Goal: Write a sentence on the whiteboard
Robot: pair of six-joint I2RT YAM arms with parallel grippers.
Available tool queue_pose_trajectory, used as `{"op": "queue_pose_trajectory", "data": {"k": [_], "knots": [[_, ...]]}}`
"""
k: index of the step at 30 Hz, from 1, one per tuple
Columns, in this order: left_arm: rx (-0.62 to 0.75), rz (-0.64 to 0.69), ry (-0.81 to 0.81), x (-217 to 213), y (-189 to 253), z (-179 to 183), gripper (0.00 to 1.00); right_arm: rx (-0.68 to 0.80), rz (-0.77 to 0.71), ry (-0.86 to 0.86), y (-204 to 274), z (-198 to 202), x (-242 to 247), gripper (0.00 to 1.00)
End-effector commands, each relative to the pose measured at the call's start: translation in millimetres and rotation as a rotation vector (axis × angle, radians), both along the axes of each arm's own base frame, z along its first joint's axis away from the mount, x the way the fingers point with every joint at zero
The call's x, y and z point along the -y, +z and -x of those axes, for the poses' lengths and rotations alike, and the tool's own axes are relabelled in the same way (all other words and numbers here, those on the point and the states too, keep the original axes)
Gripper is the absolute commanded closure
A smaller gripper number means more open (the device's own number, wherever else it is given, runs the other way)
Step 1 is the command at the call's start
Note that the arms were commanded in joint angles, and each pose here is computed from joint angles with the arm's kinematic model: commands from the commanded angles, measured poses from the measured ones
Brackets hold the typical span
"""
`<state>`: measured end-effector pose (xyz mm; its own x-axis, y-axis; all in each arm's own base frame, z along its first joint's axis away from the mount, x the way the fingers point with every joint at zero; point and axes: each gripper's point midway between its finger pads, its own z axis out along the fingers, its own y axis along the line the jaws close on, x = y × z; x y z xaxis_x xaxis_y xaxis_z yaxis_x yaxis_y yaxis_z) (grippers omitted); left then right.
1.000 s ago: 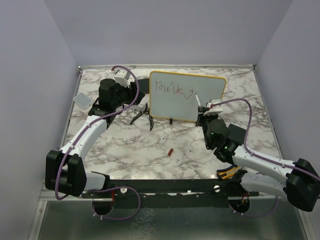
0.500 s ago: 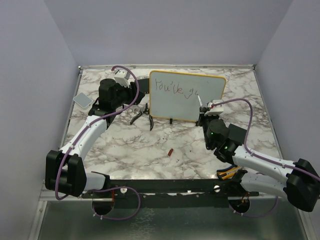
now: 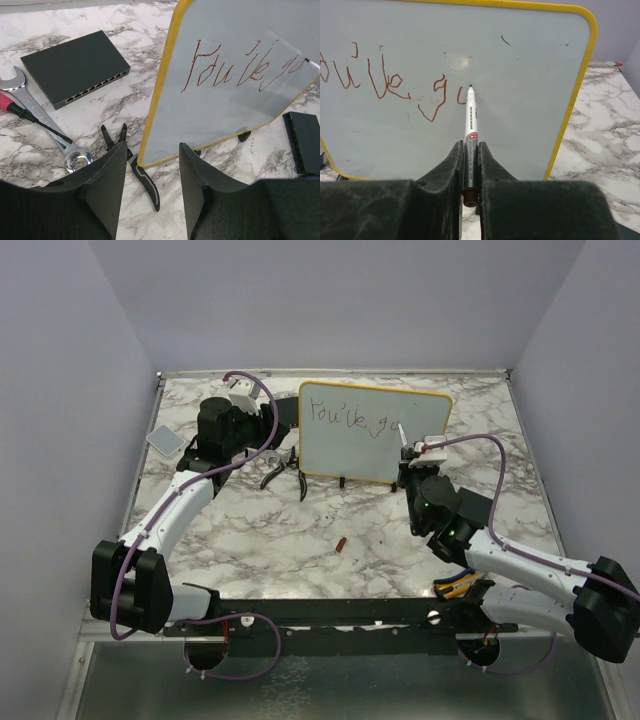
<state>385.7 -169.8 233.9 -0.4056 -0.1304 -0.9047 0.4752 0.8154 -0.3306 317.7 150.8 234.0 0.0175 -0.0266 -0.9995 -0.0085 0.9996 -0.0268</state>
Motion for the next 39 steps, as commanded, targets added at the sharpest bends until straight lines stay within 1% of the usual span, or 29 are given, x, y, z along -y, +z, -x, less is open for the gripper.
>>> {"op": "queue_pose_trajectory", "data": {"k": [1,13,20,23,28,32,39], "knots": [[0.035,-0.006,0.018,-6,8,-1,0.52,0.044,-0.022,0.014,20,-7,-6,1.00],[0.039,-0.006,0.019,-6,9,0,0.52,-0.004,-0.022,0.042,5,-6,-13,0.99],[0.039,-0.005,0.019,-7,10,0,0.52,0.034,-0.050,0.069,21,5,-7,0.99],[0.039,-0.004,0.017,-6,10,0,0.52,0.043,-0.057,0.049,24,7,0,0.99],[0.040,-0.005,0.017,-6,10,0,0.52,0.028,-0.056,0.003,16,5,5,0.99],[0.039,-0.004,0.018,-6,10,1,0.52,0.031,-0.059,0.000,15,4,5,0.99],[0.043,-0.004,0.017,-6,11,1,0.52,0.022,-0.022,-0.032,10,0,8,0.99]]}}
